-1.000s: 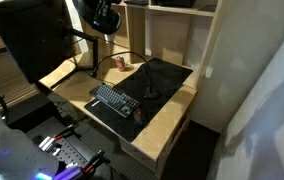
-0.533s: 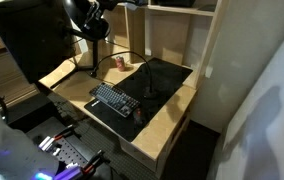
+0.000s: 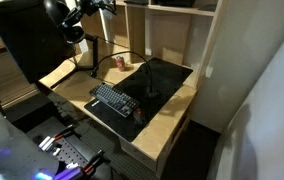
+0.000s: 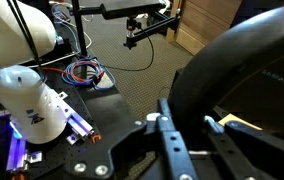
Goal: Hang the headphones on the monitor stand
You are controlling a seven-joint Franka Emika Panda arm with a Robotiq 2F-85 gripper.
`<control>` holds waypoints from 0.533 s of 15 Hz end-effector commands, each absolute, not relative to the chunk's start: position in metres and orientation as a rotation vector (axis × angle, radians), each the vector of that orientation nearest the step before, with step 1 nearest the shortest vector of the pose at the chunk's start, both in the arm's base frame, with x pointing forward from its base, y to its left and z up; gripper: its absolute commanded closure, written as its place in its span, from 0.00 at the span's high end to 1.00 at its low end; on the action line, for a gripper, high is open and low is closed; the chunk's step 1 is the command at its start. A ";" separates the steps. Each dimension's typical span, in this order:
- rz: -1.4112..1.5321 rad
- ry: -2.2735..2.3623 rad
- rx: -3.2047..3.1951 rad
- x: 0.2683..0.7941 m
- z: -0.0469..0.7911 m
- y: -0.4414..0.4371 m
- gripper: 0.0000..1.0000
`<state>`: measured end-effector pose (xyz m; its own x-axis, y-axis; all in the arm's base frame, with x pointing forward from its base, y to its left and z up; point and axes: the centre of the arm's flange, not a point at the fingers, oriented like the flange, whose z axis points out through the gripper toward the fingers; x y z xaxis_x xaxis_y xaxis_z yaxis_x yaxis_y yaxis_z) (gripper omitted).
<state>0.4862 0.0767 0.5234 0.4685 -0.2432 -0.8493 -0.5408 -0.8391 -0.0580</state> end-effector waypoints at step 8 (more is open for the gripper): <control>1.656 1.005 -1.934 0.588 0.494 0.176 0.04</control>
